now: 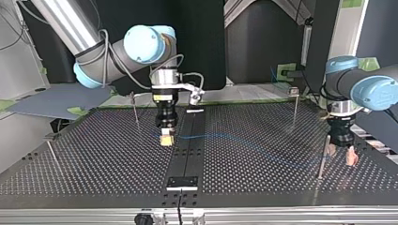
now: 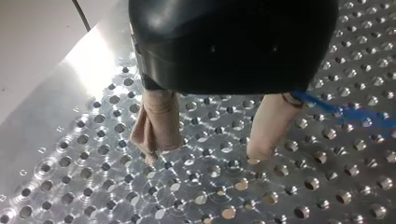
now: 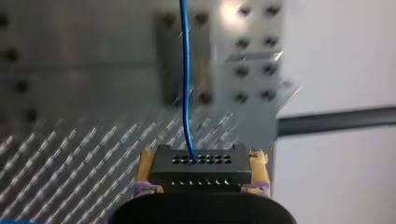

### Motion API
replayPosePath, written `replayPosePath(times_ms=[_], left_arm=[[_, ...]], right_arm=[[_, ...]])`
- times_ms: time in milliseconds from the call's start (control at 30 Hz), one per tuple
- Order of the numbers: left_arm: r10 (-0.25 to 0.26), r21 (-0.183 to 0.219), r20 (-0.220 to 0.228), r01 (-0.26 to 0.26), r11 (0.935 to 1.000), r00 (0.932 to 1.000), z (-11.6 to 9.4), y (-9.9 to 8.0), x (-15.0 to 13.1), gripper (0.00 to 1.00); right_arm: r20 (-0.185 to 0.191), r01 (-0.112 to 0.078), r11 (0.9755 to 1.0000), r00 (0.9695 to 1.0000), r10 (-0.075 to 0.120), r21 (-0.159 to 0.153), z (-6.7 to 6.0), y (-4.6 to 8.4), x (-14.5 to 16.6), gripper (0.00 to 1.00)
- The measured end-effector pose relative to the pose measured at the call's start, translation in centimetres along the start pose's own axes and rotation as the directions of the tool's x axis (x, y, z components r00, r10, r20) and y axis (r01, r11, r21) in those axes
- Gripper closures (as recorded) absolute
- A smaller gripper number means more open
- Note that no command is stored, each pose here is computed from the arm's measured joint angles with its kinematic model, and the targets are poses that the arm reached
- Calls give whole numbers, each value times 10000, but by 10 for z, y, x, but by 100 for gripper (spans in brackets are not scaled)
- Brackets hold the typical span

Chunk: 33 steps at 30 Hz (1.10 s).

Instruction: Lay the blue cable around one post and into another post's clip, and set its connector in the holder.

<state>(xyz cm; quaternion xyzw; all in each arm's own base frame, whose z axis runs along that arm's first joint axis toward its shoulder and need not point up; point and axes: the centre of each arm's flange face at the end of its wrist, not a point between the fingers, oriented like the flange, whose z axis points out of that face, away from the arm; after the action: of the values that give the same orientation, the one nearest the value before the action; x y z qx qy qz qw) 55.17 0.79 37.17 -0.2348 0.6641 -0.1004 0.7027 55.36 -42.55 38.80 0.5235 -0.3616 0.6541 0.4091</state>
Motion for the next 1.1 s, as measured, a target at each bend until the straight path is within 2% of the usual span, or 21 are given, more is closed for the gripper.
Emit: replayPosePath(times_ms=[67,133,167,267,367,400,500,600,633,700,800,833,967,1067,1100], left_arm=[[-6,-5,-29,6,10000,10000,0,0,1,0],[-13,-1,-57,13,10000,10000,-1,-1,1,0],[-17,2,-67,17,10000,10000,-1,-1,1,0],[-33,26,-85,33,10000,10000,-1,-2,2,0],[-42,53,-97,42,10000,9999,-1,-3,3,0],[-45,59,-102,46,10000,9999,-2,-4,3,0],[-53,79,-113,53,10000,9999,-2,-5,4,0],[-54,97,-128,55,9999,9999,-2,-6,4,0],[-54,110,-135,55,9999,9999,-2,-7,5,0],[-53,130,-146,55,9999,9999,-2,-8,5,0],[-55,154,-163,58,9999,9999,-3,-9,6,0],[-56,158,-168,59,9999,9998,-3,-9,6,0],[-56,175,-180,59,9998,9998,-3,-10,7,0],[-52,197,-188,56,9998,9998,-3,-11,7,0],[-53,203,-190,57,9998,9998,-4,-12,7,0]], right_arm=[[38,-123,9995,9999,124,-275,0,9,-6,100],[43,-276,9978,9996,279,-610,0,20,-14,100],[34,-344,9965,9994,348,-766,1,25,-17,100],[-26,-561,9905,9984,562,-1258,3,44,-26,100],[-158,-790,9817,9969,775,-1733,5,62,-31,100],[-222,-881,9776,9961,854,-1912,6,70,-33,100],[-345,-1092,9674,9940,1041,-2284,7,87,-40,100],[-460,-1334,9594,9910,1259,-2485,9,107,-50,100],[-492,-1407,9577,9900,1326,-2510,9,112,-53,100],[-551,-1561,9546,9876,1468,-2538,10,124,-60,100],[-614,-1697,9522,9853,1593,-2541,10,140,-69,100],[-627,-1712,9520,9851,1604,-2537,10,145,-72,100],[-648,-1668,9519,9857,1552,-2571,10,167,-85,100],[-674,-1615,9486,9866,1486,-2722,8,184,-93,100],[-691,-1596,9467,9869,1460,-2797,8,191,-97,100]])
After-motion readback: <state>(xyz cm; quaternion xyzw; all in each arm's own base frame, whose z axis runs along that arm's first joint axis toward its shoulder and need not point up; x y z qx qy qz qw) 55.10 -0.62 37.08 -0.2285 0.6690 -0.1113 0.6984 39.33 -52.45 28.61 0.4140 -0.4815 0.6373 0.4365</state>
